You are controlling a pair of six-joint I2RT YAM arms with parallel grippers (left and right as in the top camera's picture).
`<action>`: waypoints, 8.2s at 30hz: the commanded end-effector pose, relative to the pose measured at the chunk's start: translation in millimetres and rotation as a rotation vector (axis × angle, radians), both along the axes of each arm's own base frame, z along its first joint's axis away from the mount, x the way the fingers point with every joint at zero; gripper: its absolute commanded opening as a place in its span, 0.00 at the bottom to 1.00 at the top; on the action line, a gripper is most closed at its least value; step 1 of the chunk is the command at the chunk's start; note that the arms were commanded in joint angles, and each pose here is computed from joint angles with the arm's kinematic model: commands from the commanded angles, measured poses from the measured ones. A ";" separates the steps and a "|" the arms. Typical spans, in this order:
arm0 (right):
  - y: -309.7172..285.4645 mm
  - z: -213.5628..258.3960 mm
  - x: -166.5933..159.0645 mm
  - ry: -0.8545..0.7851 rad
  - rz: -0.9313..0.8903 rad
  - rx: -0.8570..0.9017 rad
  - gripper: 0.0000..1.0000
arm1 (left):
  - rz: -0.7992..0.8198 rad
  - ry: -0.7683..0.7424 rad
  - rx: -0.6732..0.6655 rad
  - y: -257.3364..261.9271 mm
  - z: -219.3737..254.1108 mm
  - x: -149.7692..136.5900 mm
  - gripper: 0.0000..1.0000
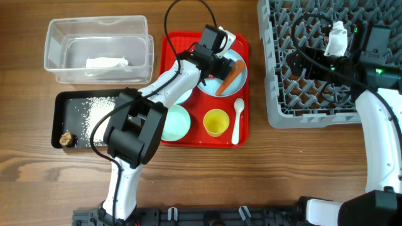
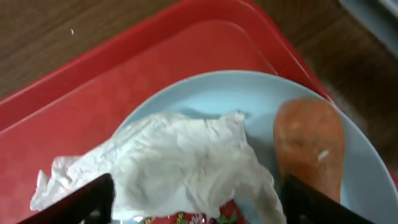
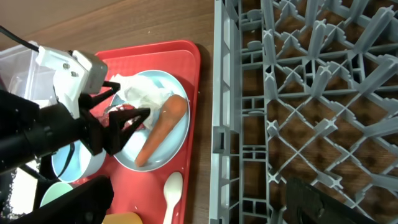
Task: Sort waste into correct bins and load items into the dishwasher rack
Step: 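Grasp the red snack wrapper and drop it in the clear bin, then grasp the carrot from the plate and place it on the black tray, then grasp the light-blue plate edge with the right gripper and lift it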
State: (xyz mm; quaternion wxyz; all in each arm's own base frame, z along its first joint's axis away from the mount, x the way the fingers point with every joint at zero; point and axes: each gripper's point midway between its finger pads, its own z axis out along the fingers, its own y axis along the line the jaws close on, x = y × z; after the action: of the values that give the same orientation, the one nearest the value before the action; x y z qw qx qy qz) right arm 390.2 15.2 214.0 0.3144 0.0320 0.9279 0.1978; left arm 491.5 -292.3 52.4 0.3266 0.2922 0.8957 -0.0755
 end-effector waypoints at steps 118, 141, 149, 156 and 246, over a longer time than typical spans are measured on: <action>3.0 8.3 -2.0 -0.019 0.020 0.003 0.91 | 0.029 0.126 -0.056 -13.2 17.6 -25.7 0.99; 2.5 7.2 -2.9 -0.013 0.018 0.000 0.91 | -0.035 0.136 0.014 -34.2 -27.5 -35.1 0.04; -0.4 5.8 -3.0 -0.008 0.007 -0.014 0.91 | 0.246 -0.049 -0.158 63.1 199.5 -57.0 0.04; -0.3 5.4 -3.5 -0.005 0.006 -0.013 0.93 | 0.755 0.304 -0.078 237.3 216.7 -181.6 0.04; 100.3 -28.5 113.1 -0.302 -0.046 -0.400 0.04 | 0.958 0.076 -0.217 278.2 155.4 -142.1 1.00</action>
State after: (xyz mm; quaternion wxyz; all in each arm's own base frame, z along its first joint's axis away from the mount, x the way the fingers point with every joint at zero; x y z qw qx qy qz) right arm 490.1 145.5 72.9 0.3367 -0.0269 0.9395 0.0577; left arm 348.6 -17.3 208.0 0.3187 -0.1861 0.9290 -0.0287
